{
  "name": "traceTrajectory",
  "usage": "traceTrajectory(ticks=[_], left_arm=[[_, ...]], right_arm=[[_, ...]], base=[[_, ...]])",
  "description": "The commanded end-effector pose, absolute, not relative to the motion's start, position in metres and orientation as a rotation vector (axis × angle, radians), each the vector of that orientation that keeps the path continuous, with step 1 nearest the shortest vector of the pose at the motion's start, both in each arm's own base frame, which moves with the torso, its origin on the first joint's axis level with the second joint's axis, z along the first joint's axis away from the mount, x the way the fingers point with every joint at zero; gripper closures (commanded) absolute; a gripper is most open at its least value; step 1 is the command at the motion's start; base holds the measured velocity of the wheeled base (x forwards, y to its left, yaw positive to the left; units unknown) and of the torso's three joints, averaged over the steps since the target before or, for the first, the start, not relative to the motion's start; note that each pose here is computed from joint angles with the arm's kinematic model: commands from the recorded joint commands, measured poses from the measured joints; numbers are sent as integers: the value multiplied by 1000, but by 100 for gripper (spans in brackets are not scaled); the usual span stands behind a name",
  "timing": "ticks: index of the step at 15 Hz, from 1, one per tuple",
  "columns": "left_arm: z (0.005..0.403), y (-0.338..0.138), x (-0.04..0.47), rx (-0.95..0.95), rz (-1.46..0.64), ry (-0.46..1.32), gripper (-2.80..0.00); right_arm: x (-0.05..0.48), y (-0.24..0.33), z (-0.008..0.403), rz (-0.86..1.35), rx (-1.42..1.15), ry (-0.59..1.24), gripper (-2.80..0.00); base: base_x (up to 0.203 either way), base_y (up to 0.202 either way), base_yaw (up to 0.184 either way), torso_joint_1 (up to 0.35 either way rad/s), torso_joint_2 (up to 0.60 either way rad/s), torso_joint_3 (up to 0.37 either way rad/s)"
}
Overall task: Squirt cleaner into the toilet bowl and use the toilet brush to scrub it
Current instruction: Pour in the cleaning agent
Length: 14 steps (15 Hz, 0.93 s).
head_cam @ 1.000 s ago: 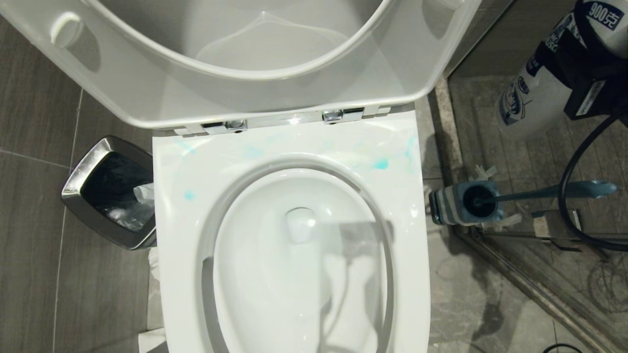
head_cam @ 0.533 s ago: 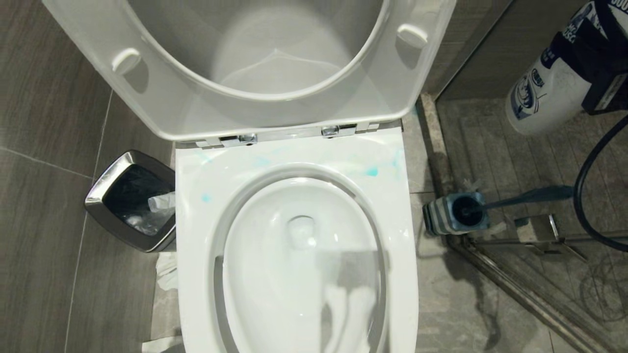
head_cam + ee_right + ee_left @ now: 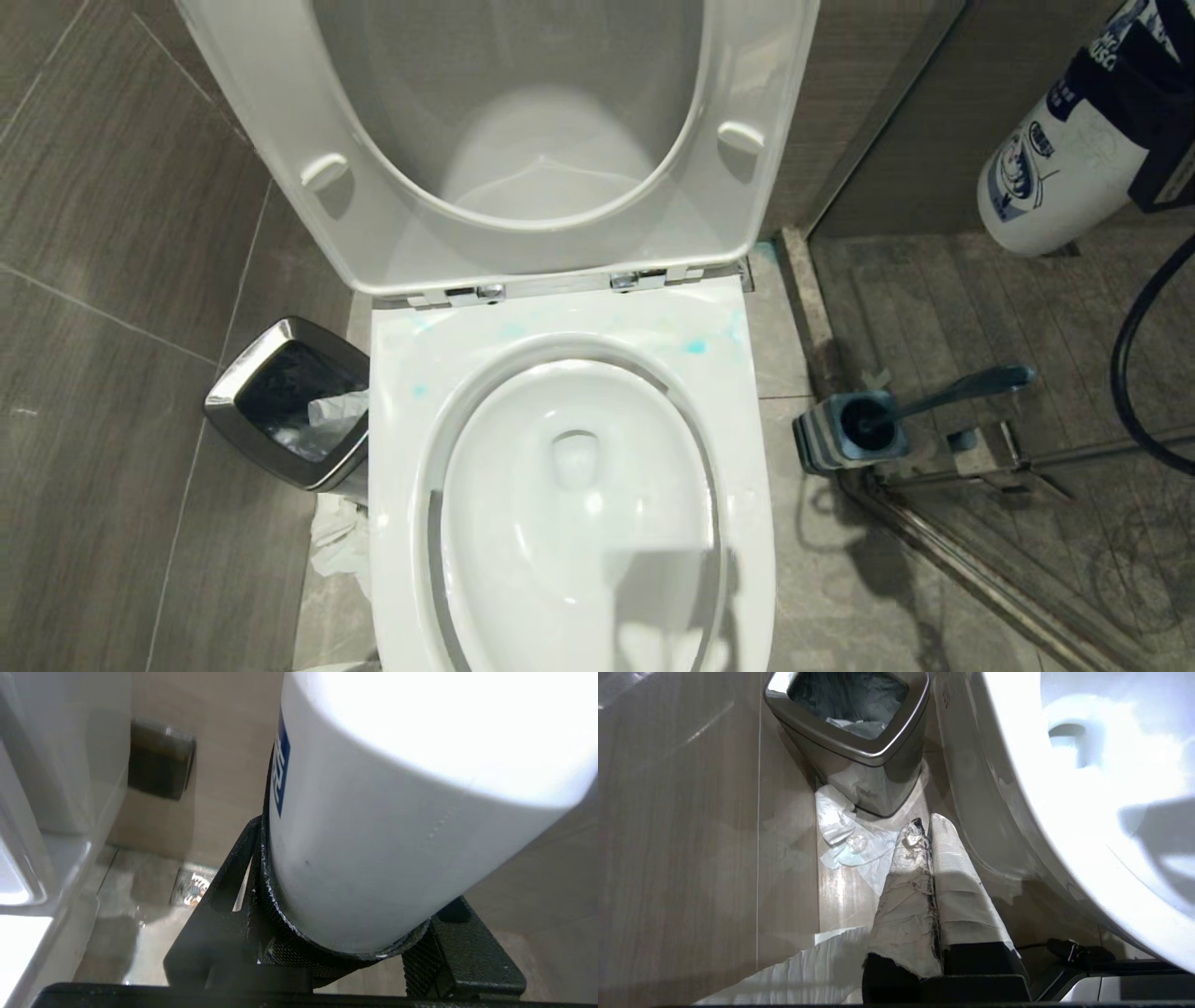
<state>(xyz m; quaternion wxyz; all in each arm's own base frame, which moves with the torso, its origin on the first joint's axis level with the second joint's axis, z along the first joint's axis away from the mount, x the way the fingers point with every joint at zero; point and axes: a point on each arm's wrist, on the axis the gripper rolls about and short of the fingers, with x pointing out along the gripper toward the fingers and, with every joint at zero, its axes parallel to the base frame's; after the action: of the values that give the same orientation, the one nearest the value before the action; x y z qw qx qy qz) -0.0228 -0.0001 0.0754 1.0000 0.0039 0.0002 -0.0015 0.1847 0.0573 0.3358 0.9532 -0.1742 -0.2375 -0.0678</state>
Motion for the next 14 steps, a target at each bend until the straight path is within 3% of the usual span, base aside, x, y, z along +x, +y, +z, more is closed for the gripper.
traceTrajectory(ticks=[1, 14], left_arm=[[75, 0, -23, 9, -3, 0, 0], [76, 0, -23, 8, -2, 1, 0]], right_arm=[[184, 57, 336, -142, -359, -486, 0], [196, 81, 320, -37, -366, -434, 0]], base=[[0, 0, 0, 0, 5, 205], [0, 0, 0, 2, 4, 203]])
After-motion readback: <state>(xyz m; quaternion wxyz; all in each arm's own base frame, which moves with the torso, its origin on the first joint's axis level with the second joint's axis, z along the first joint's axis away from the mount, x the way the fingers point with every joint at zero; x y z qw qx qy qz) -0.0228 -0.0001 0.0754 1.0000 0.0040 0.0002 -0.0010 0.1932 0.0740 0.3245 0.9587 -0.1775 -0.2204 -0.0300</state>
